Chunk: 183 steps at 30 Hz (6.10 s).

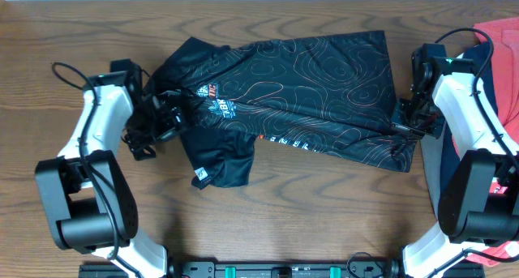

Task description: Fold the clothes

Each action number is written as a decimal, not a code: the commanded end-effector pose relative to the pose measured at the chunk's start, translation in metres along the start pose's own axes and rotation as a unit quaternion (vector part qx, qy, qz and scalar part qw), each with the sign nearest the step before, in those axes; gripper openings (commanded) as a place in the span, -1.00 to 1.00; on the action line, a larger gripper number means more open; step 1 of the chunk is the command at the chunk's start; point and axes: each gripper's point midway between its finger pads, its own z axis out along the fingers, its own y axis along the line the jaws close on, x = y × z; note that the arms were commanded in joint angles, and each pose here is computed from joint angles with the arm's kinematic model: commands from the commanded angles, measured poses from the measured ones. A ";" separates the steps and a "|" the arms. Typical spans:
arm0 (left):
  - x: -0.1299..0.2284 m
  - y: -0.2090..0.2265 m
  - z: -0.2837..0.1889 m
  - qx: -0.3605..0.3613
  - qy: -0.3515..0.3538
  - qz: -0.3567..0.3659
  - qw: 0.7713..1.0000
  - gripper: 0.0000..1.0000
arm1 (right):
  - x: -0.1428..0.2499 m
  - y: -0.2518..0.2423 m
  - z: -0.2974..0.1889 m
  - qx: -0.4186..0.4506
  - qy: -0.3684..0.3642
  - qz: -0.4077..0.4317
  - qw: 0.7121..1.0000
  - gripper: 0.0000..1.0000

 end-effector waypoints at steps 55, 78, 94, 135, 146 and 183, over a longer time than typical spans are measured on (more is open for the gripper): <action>0.040 -0.034 -0.006 -0.009 -0.073 0.152 0.986 -0.88 | 0.017 -0.017 -0.004 0.033 0.029 0.000 0.999 -0.98; 0.100 0.000 -0.164 0.075 -0.273 0.105 0.953 -0.88 | 0.044 -0.055 -0.095 -0.012 -0.083 0.033 0.996 -0.98; 0.117 0.000 -0.180 0.086 -0.306 0.112 0.942 -0.88 | 0.064 -0.064 -0.093 0.011 -0.047 0.028 0.998 -0.98; -0.084 -0.023 -0.048 0.070 -0.230 0.068 0.968 0.22 | -0.097 0.029 0.005 -0.080 -0.164 -0.015 0.983 -0.35; -0.010 0.024 -0.006 -0.009 -0.086 0.023 0.996 0.23 | -0.032 0.018 0.027 -0.049 -0.036 -0.038 0.997 -0.61; 0.073 0.097 0.029 -0.117 0.054 -0.060 0.990 -0.88 | 0.066 -0.065 0.083 0.152 0.085 0.039 0.984 -0.97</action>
